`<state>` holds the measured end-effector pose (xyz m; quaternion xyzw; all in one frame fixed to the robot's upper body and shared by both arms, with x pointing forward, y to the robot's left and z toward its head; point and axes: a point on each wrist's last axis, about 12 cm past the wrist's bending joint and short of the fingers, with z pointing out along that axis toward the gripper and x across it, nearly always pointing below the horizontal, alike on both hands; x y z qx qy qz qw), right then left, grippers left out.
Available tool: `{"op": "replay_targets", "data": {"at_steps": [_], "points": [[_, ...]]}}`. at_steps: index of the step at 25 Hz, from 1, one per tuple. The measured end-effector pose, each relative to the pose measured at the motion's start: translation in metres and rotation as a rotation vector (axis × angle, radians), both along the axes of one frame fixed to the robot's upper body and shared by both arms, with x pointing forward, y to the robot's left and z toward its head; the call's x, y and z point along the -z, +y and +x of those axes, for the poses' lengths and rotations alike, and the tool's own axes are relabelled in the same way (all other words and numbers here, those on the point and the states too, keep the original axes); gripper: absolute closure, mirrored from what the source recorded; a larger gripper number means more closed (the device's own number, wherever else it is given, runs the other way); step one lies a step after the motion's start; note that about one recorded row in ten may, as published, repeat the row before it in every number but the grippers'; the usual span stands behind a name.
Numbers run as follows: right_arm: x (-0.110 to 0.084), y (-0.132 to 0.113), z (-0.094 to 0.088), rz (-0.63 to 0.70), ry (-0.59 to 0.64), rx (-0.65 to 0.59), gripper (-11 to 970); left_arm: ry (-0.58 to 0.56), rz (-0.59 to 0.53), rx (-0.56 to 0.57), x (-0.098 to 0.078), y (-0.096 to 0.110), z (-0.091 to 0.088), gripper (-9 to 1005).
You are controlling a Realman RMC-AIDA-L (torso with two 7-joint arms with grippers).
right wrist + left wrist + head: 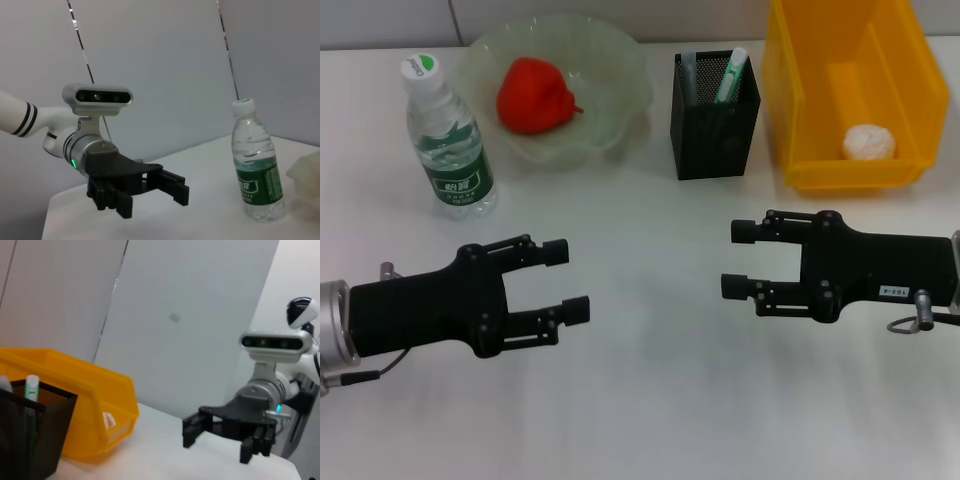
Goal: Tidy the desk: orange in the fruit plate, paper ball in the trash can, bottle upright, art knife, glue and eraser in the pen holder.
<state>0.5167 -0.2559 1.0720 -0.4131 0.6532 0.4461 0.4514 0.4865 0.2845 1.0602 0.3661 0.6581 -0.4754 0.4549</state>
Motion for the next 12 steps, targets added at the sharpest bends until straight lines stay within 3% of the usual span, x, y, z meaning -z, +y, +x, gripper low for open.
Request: {"op": "replay_targets", "data": {"at_steps": [12], "points": [[-0.0052,-0.0013,0.0068,-0.029,-0.008,-0.028,246,0.006,0.019,0.018,0.0021,-0.0029,-0.0001,210]]}}
